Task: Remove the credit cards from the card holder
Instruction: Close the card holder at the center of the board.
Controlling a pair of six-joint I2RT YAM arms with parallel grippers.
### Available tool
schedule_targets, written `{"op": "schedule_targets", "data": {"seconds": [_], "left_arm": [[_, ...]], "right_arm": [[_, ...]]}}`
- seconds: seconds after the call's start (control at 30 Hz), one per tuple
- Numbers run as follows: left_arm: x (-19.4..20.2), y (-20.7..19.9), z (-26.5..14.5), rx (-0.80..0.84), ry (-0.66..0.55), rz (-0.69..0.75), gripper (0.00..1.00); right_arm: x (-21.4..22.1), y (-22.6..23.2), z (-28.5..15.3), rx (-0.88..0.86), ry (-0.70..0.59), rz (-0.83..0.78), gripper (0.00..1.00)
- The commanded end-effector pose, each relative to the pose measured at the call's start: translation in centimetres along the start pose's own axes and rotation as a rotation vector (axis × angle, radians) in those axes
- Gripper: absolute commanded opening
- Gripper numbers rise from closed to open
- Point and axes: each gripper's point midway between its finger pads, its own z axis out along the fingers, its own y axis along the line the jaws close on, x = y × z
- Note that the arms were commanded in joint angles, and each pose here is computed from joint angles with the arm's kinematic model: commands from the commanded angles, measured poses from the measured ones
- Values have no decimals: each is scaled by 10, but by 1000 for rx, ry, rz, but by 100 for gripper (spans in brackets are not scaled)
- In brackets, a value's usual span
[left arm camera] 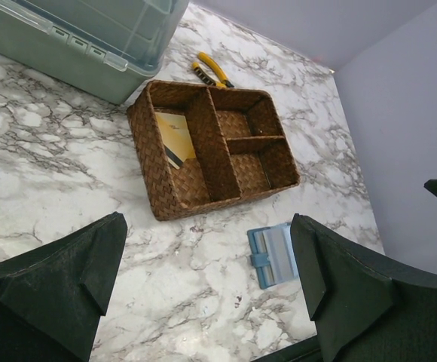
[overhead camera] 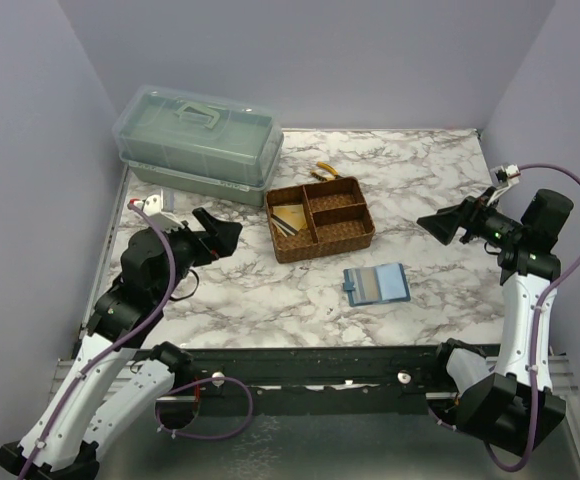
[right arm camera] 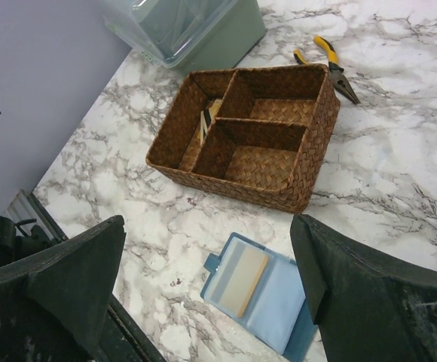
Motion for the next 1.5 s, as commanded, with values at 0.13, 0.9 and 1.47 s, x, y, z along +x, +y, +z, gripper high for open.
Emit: {"op": "schedule_targets", "data": {"seconds": [0.13, 0.9, 1.47], "left_arm": [[3, -5, -1, 33, 10, -31, 99], [-3, -5, 1, 29, -8, 18, 99], [-18, -11, 1, 28, -26, 73, 99]], "right_arm": [[1, 4, -2, -17, -3, -26, 100], [0, 4, -4, 10, -12, -33, 100], [-18, -9, -8, 164, -92, 85, 100]]}}
